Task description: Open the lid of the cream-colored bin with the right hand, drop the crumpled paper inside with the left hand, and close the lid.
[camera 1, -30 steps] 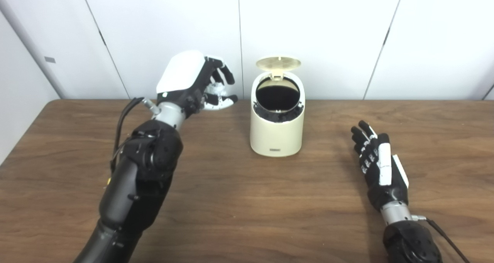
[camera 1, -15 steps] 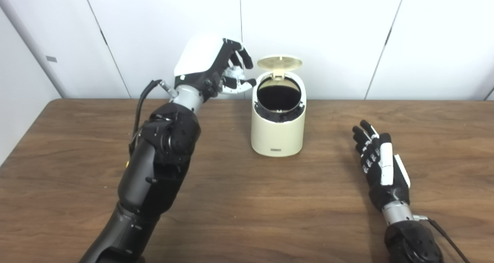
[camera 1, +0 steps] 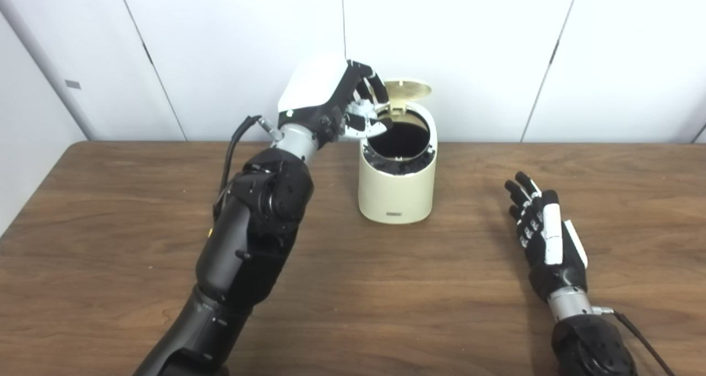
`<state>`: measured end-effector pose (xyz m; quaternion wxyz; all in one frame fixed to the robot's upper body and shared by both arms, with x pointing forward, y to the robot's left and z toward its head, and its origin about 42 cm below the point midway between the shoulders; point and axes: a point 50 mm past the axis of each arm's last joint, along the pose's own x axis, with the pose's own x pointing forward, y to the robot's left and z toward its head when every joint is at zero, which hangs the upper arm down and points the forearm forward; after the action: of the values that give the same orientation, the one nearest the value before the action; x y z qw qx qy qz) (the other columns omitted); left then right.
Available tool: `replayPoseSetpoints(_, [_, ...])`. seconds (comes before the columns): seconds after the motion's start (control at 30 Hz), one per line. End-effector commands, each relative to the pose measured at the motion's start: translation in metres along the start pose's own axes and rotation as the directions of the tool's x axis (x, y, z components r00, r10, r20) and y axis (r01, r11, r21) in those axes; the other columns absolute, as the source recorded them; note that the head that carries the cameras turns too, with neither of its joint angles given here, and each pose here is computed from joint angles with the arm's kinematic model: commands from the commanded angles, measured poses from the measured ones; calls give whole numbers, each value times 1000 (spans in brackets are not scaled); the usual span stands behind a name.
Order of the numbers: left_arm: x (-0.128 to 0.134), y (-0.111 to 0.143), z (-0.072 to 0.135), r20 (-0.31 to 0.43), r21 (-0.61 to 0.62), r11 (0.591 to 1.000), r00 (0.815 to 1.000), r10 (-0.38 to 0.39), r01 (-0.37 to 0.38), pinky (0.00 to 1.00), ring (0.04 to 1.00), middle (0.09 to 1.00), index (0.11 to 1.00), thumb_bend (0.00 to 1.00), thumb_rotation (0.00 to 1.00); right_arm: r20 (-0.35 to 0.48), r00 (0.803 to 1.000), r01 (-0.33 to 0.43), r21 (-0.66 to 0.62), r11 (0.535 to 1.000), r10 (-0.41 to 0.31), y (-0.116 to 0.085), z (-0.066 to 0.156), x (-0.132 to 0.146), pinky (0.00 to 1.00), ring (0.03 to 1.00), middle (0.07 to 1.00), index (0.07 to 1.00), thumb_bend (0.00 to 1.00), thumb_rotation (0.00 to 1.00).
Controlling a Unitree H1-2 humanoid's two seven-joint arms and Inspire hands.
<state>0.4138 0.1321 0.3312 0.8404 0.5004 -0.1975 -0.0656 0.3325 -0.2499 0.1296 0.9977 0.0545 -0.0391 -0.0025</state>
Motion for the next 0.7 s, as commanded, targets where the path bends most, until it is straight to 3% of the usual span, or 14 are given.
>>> replayPoseSetpoints(0.0, [13,20,17,65,37,995,993,94,-97,350,379,466,506,473,0,9,1000,-4,4,1000,4,0,4,4,1000,979,914,939,583,1000])
replayPoseSetpoints(0.37, [22,-13,13,49,17,998,997,67,-68,290,380,488,512,468,0,3,1000,-4,15,1000,4,0,7,1,1000,980,909,932,581,1000])
replayPoseSetpoints(0.67, [27,-28,17,37,-3,999,998,43,-43,308,384,499,502,470,0,-3,1000,2,9,1000,-2,-2,7,0,1000,976,900,918,611,1000])
